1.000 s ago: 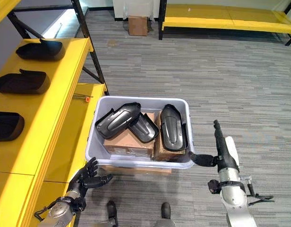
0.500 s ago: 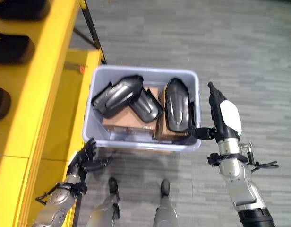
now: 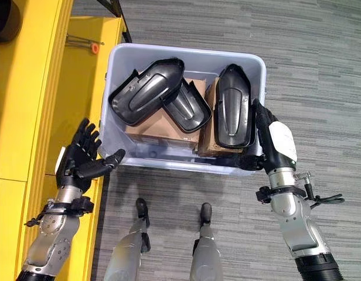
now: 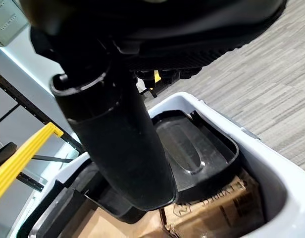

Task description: Move parts from the plastic box to the shelf.

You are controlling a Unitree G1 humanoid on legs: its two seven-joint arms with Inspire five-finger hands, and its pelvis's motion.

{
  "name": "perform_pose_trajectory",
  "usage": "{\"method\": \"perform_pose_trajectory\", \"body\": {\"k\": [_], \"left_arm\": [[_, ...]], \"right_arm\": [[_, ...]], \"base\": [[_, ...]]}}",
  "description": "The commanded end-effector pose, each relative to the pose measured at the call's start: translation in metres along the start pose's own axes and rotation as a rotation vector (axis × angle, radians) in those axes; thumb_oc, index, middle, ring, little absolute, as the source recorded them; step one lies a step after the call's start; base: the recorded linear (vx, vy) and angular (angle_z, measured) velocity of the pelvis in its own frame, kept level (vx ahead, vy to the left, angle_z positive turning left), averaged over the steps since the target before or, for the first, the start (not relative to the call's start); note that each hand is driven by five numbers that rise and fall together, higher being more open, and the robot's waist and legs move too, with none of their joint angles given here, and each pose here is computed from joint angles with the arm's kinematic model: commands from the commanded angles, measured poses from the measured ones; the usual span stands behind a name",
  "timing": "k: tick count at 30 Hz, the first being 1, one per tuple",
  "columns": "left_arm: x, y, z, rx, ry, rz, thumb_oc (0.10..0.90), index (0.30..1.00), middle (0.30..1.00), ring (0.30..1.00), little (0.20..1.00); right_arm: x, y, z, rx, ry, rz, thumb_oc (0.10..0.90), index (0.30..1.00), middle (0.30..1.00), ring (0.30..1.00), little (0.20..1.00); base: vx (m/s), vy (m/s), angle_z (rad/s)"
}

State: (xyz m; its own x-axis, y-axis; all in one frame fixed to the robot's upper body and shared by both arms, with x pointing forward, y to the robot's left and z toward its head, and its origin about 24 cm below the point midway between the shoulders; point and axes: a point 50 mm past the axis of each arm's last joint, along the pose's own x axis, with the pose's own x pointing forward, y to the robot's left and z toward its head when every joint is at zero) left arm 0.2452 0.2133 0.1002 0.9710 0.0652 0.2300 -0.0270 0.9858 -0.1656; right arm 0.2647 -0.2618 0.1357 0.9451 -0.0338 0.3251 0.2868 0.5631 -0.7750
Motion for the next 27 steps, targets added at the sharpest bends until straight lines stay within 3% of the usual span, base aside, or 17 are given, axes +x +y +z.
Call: {"method": "perform_pose_trajectory", "body": {"k": [1,27], "left_arm": [[0.003,0.002,0.058,-0.009,-0.315,-0.027,0.9,1.0,1.0,1.0,1.0],[0.013,-0.017,0.094,-0.062,-0.52,-0.06,0.9,1.0,1.0,1.0,1.0]], "right_arm": [[0.015,-0.029,0.023,-0.07,-0.161,-0.129,0.9,1.0,1.0,1.0,1.0],[0.045,-0.04,0.056,-0.283,-0.311,-0.219,0.9,1.0,1.0,1.0,1.0]], "base": [[0.0,0.0,0.0],[0.0,0.0,0.0]]}}
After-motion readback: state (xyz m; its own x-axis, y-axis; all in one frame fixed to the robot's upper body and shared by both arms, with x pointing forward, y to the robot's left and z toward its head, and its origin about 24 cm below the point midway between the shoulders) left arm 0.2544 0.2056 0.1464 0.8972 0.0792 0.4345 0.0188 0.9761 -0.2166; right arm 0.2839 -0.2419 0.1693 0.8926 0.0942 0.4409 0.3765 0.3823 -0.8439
